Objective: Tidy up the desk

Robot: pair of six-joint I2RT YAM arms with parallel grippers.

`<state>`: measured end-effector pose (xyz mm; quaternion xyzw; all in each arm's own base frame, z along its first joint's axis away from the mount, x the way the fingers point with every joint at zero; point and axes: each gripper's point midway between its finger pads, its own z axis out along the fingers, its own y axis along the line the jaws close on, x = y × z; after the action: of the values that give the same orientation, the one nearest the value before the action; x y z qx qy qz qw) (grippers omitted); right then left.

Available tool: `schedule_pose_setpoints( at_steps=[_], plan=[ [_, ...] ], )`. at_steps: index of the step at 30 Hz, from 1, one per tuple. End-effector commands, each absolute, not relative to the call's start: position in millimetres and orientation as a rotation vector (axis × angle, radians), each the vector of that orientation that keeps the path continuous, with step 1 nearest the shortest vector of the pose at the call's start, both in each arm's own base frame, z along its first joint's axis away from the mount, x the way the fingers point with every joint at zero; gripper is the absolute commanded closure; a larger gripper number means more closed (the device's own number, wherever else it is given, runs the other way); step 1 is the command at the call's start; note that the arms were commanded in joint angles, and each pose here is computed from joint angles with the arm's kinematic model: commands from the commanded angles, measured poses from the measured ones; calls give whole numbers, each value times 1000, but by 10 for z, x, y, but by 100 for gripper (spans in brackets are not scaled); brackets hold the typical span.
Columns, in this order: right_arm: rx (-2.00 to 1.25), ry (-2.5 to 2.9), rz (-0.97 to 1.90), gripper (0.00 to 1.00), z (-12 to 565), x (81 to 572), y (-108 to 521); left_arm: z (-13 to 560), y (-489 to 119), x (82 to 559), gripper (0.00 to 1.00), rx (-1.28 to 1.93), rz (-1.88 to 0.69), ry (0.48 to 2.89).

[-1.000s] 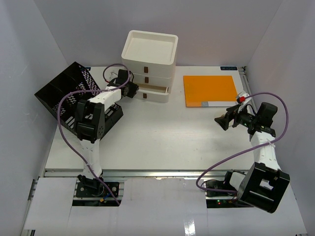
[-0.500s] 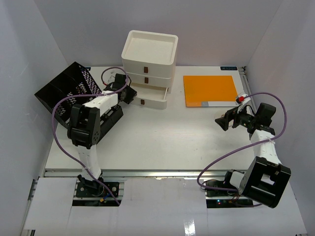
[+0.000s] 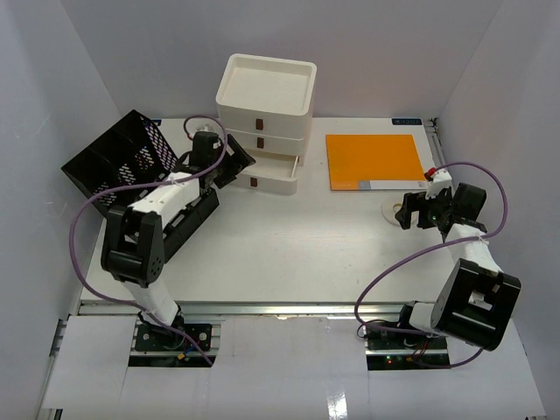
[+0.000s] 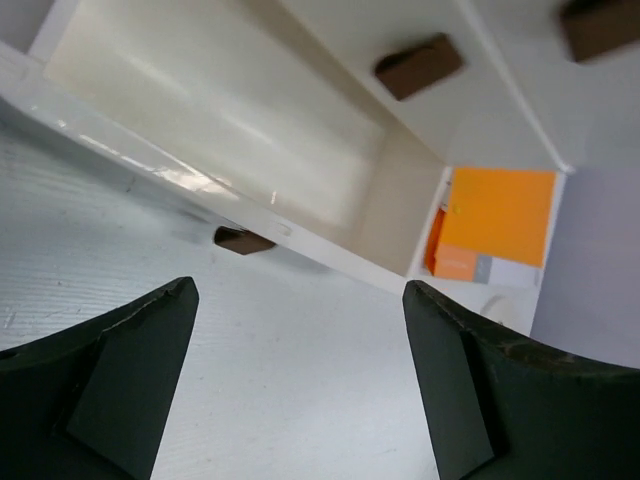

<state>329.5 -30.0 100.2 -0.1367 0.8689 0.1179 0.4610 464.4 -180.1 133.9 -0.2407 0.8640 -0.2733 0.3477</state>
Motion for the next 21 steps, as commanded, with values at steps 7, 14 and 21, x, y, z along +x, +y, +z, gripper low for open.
schedule_pose_setpoints(
  at_steps=[7, 14, 21],
  plan=[
    [-136, 2303, 65, 3, 776, 3646, -771, 2640, -2027, 3906, 2, 45, -959, 1799],
    [-123, 2359, 26, 5, 667, 3946, -895, 2635, -2151, 3126, 2, 312, -1133, 1581],
    [-152, 2397, 43, 12, 540, 4113, -829, 2641, -2231, 3017, 2, 371, -1199, 1599]
  ],
)
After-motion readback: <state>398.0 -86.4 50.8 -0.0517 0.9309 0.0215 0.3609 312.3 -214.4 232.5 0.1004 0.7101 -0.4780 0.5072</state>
